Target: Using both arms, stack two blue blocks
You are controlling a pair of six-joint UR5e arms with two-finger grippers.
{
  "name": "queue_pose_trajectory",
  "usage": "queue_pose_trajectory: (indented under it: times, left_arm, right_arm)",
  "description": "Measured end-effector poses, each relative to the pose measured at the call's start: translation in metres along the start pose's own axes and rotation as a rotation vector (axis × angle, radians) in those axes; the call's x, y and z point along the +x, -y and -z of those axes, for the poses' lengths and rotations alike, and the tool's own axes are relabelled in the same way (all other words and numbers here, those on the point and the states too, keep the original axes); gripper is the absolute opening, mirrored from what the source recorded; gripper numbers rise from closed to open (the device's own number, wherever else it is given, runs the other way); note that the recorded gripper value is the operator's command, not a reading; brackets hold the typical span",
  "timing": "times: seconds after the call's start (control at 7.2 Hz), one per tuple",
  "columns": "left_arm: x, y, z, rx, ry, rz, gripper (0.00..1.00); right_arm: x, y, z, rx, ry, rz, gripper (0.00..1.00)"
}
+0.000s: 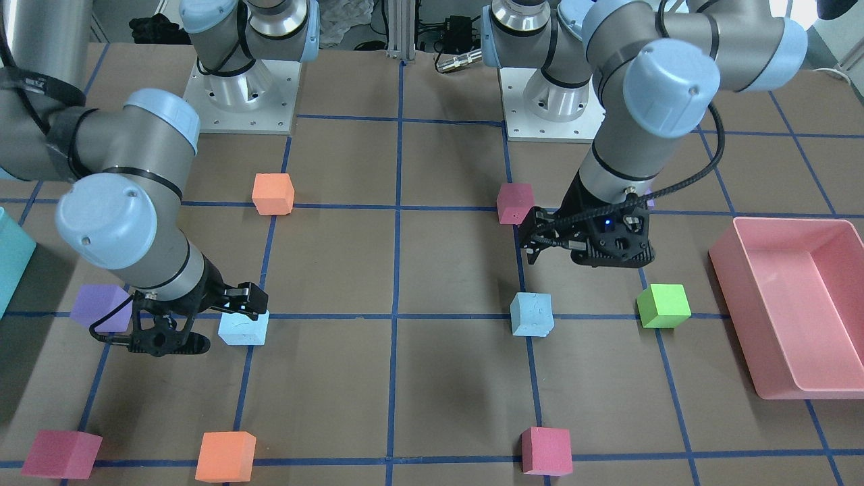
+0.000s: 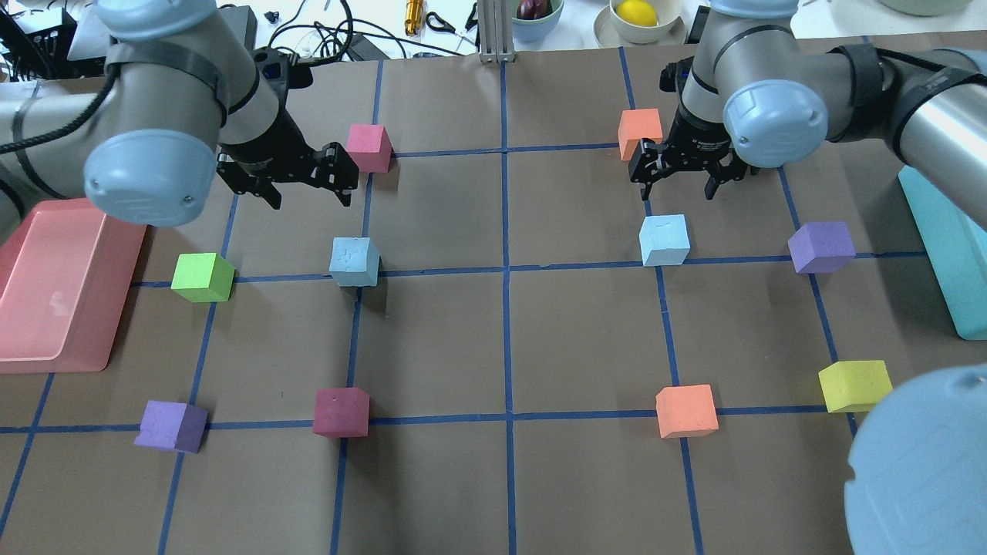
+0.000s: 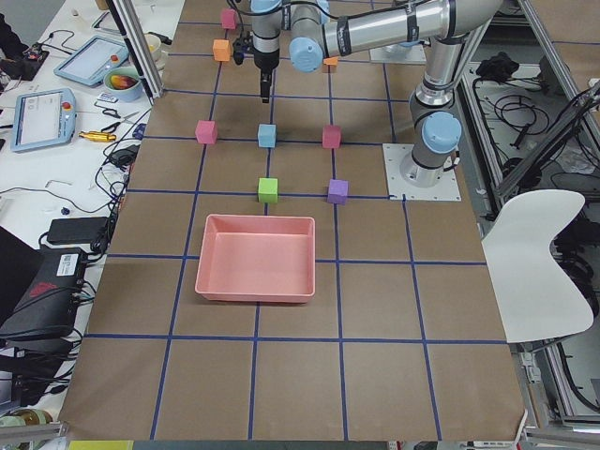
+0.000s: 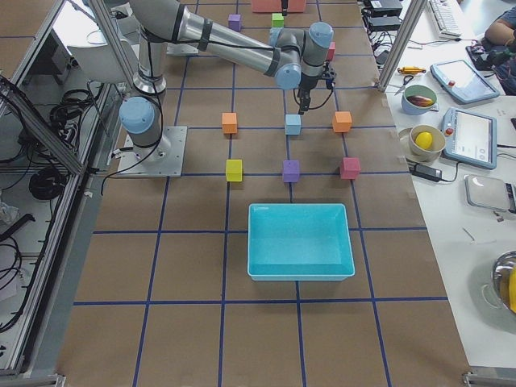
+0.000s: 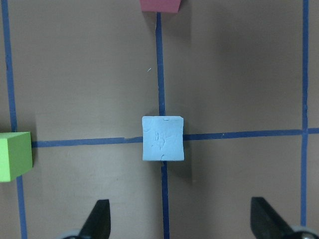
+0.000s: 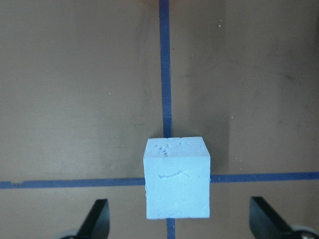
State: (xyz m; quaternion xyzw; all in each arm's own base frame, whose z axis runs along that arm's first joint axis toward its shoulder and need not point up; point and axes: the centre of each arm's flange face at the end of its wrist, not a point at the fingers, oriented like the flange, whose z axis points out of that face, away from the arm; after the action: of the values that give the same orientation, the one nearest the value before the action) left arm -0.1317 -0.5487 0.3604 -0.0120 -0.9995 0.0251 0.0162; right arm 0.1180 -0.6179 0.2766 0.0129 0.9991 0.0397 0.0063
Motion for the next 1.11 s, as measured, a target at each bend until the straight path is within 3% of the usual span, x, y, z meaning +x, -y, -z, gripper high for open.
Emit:
queue_pose_trajectory:
  times: [0.42,0.56,0.69,0.83,1.11]
  left_arm:
    - [-0.003,0.019,-0.085,-0.072,0.000,-0.004,1.00]
    - [-0.004,0.022,-0.102,-0.089,0.000,-0.004,1.00]
    - [-0.005,0.026,-0.117,-0.097,0.000,-0.003,1.00]
    - [-0.005,0.030,-0.133,-0.096,0.000,-0.005,1.00]
    - [-0.006,0.032,-0.158,-0.115,-0.001,-0.005,1.00]
  right_arm:
    - [0.001,0.000,-0.068,-0.086,0.003,-0.001,1.00]
    - [0.001,-0.007,-0.083,-0.105,0.000,-0.002,0.62]
    - [0.001,-0.009,-0.089,-0.089,-0.003,0.000,0.16]
    - [0.002,-0.006,-0.087,-0.056,-0.005,0.005,0.02]
    - [0.001,-0.002,-0.075,-0.017,-0.006,0.006,0.00]
